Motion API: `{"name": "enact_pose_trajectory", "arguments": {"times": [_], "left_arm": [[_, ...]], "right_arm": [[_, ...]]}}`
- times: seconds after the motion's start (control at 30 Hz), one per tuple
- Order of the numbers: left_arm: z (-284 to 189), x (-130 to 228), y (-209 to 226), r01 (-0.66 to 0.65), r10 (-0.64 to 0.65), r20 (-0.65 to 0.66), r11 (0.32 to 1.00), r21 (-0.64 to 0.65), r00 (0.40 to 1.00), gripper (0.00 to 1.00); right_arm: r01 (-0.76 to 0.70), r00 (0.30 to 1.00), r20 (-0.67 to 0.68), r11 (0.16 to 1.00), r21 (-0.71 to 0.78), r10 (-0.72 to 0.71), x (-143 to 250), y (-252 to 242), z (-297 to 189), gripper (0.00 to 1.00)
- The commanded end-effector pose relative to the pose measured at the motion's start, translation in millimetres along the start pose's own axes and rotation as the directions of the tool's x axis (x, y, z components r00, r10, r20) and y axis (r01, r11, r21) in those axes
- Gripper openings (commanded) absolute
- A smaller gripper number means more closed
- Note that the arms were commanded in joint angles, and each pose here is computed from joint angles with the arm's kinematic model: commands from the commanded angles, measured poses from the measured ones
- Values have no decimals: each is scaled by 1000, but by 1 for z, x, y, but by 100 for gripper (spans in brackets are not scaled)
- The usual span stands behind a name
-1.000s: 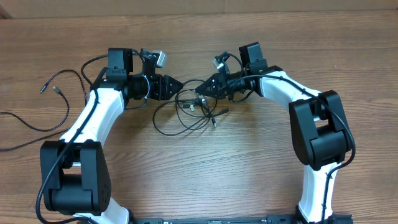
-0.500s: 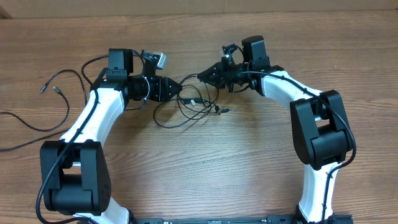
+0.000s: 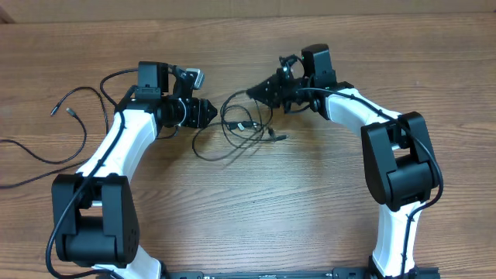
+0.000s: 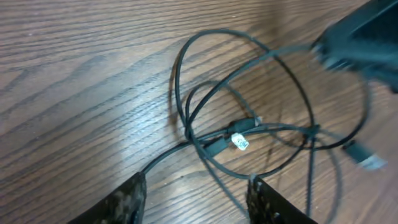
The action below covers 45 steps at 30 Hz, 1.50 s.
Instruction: Untangle cables
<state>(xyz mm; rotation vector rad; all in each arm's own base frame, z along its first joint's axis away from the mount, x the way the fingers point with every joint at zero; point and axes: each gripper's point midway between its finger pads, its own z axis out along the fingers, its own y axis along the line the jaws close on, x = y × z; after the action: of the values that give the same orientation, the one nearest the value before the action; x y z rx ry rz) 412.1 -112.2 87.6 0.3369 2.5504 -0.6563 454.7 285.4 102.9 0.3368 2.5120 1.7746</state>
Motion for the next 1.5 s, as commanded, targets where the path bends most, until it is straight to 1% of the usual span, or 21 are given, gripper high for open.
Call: {"name": "enact_pose_trajectory", "arguments": {"times": [0.0,0.1,0.2,0.37,0.5,0.67,0.77,0.87,1.03,1.1,1.2,1.37,1.43,1.47], "left_arm": [[12,7,-4,-1,1,-29,1000,11,1000,57],[16,10,-5,-4,4,-44,1000,2,999,58],[18,19,2,10,-14,-81,999,-49,997,59],[31,24,9,102,-107,-91,993,-57,990,64],[42,25,14,185,-189,-89,981,-59,978,67],[43,22,14,197,-201,-74,979,-54,977,65],[42,19,19,232,-237,-56,969,-80,970,66],[41,22,32,260,-270,-44,952,-162,962,65],[33,30,62,302,-324,-12,893,-333,946,67],[29,30,70,313,-336,2,875,-369,942,68],[25,30,77,329,-351,9,866,-377,936,69],[12,32,95,385,-409,26,833,-396,912,68],[10,33,99,427,-448,41,816,-389,893,68],[9,33,99,435,-455,40,818,-377,890,68]], "right_arm": [[-19,997,-75,997,-80,13,9,18,-1,4],[-23,996,-85,996,-82,16,11,18,-2,4],[-28,996,-86,997,-78,21,11,18,-1,4],[-74,993,-97,994,-80,67,14,21,2,4],[-49,994,-100,992,-116,37,15,34,6,4],[-38,988,-156,986,-160,12,24,46,4,4],[-22,977,-213,977,-211,-24,33,60,-1,4],[23,970,-228,963,-268,-86,36,78,-6,4],[94,966,-190,926,-366,-174,33,113,-22,4],[139,961,-164,903,-406,-222,33,125,-31,4],[208,943,-148,874,-440,-299,38,135,-42,4],[237,910,-217,874,-424,-352,47,123,-49,4],[241,899,-244,876,-417,-364,51,118,-51,4],[238,896,-256,879,-413,-362,51,115,-50,4]]}}
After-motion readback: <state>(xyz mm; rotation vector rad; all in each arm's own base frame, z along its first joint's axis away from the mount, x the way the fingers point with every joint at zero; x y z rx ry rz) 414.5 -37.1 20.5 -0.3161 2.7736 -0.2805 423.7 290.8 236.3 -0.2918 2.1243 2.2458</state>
